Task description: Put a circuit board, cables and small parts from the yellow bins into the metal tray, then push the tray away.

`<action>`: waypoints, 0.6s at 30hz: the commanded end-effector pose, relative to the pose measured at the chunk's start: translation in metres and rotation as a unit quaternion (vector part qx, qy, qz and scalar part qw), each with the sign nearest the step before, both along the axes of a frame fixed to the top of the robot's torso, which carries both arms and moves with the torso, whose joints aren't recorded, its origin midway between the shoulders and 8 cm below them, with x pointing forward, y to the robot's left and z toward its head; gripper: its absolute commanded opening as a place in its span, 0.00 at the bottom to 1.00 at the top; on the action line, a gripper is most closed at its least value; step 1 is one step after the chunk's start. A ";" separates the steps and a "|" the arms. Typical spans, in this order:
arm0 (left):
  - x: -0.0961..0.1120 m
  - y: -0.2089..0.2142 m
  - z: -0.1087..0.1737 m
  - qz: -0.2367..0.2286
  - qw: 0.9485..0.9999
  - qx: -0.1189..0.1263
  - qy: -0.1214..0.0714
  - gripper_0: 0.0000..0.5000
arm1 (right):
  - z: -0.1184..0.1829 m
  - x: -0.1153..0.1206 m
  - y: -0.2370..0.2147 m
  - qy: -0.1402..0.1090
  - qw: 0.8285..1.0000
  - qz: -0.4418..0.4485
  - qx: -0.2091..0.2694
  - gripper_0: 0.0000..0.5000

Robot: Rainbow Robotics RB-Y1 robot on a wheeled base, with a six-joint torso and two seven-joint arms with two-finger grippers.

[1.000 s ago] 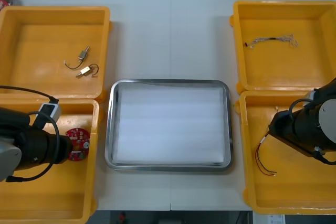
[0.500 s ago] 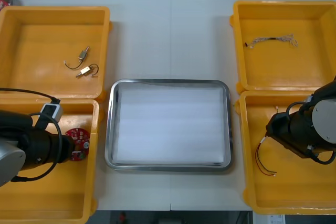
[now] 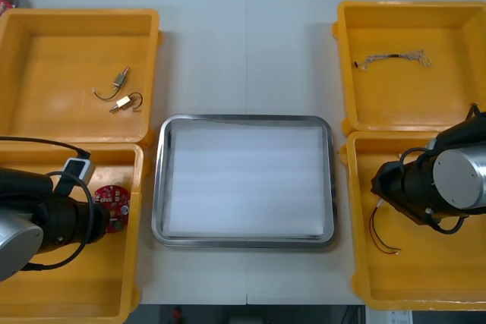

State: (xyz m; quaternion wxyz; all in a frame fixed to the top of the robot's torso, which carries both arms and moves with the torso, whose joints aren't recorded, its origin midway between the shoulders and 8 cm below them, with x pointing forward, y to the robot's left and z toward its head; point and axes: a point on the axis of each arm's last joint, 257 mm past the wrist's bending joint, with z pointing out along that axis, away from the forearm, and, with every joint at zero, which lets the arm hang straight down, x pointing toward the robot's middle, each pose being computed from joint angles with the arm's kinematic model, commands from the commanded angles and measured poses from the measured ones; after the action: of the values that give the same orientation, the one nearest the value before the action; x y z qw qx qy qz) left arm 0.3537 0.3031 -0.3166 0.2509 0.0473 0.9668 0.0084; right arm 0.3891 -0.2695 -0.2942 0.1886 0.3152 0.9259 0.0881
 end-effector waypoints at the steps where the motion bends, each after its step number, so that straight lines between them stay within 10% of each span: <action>1: -0.010 -0.007 -0.010 0.016 1.000 -0.017 0.005 1.00 | -0.012 -0.009 0.016 0.013 1.000 -0.007 0.019 1.00; 2: -0.010 -0.007 -0.010 0.016 1.000 -0.016 0.005 1.00 | -0.012 -0.009 0.016 0.013 1.000 -0.007 0.018 1.00; 10: -0.006 -0.005 -0.007 0.016 1.000 -0.013 -0.002 0.01 | -0.023 -0.010 0.016 0.013 1.000 -0.015 0.022 1.00; 18: -0.005 -0.003 -0.006 0.019 1.000 -0.011 -0.005 0.01 | -0.027 -0.011 0.015 0.016 0.999 -0.016 0.023 1.00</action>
State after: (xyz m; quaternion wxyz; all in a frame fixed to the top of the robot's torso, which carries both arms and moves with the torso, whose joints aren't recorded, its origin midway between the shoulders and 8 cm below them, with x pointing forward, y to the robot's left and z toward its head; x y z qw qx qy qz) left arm 0.3579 0.3062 -0.3147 0.2606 0.0474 0.9642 0.0148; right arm 0.3847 -0.2642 -0.3143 0.1769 0.3214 0.9258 0.0912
